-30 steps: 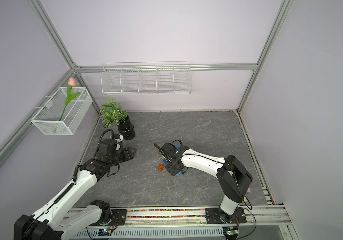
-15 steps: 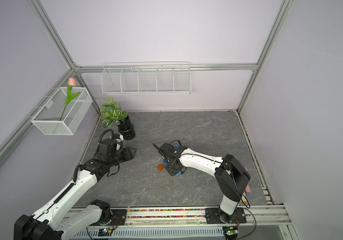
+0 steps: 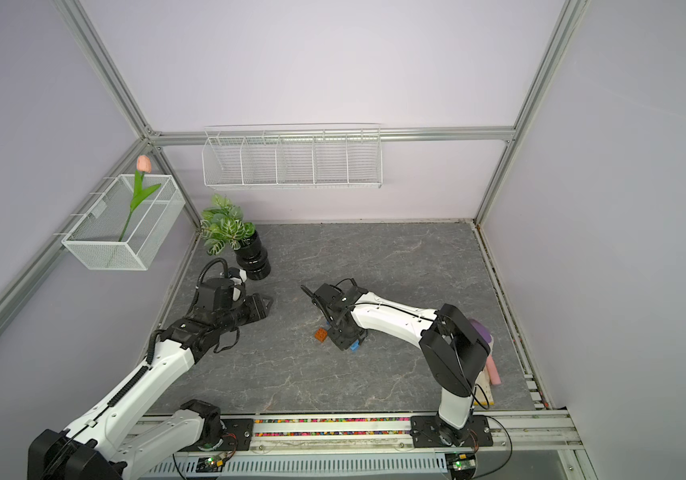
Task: Assemble the letter p with lego
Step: Assemble the lego brick with the lego brick, then pick up the lego brick from the center of the board.
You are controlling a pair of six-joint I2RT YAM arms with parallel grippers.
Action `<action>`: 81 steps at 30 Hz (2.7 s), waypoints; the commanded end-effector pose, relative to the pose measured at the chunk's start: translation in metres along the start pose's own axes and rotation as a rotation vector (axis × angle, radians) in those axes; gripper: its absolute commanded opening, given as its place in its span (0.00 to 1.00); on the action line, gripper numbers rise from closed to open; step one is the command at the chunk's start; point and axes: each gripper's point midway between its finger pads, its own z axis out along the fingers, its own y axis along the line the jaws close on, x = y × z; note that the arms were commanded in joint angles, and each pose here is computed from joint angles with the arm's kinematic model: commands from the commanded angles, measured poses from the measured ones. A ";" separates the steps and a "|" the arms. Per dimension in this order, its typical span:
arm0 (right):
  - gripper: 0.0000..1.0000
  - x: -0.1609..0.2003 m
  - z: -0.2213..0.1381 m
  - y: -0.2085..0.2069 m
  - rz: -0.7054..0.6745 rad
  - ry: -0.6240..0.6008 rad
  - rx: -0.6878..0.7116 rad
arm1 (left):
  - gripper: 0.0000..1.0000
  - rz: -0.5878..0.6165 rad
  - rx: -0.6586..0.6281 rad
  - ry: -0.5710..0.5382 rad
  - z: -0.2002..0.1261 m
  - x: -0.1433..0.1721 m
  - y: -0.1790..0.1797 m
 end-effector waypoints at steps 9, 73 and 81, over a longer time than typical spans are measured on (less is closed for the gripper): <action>0.20 0.009 0.028 0.023 -0.068 0.079 -0.088 | 0.56 0.007 0.003 -0.003 -0.004 0.000 0.000; 0.54 -0.079 0.047 -0.025 0.043 0.043 -0.039 | 0.64 0.017 -0.035 -0.046 -0.014 -0.008 0.005; 0.55 -0.072 0.050 -0.021 0.025 0.067 -0.055 | 0.64 0.019 -0.040 -0.044 -0.013 -0.008 0.005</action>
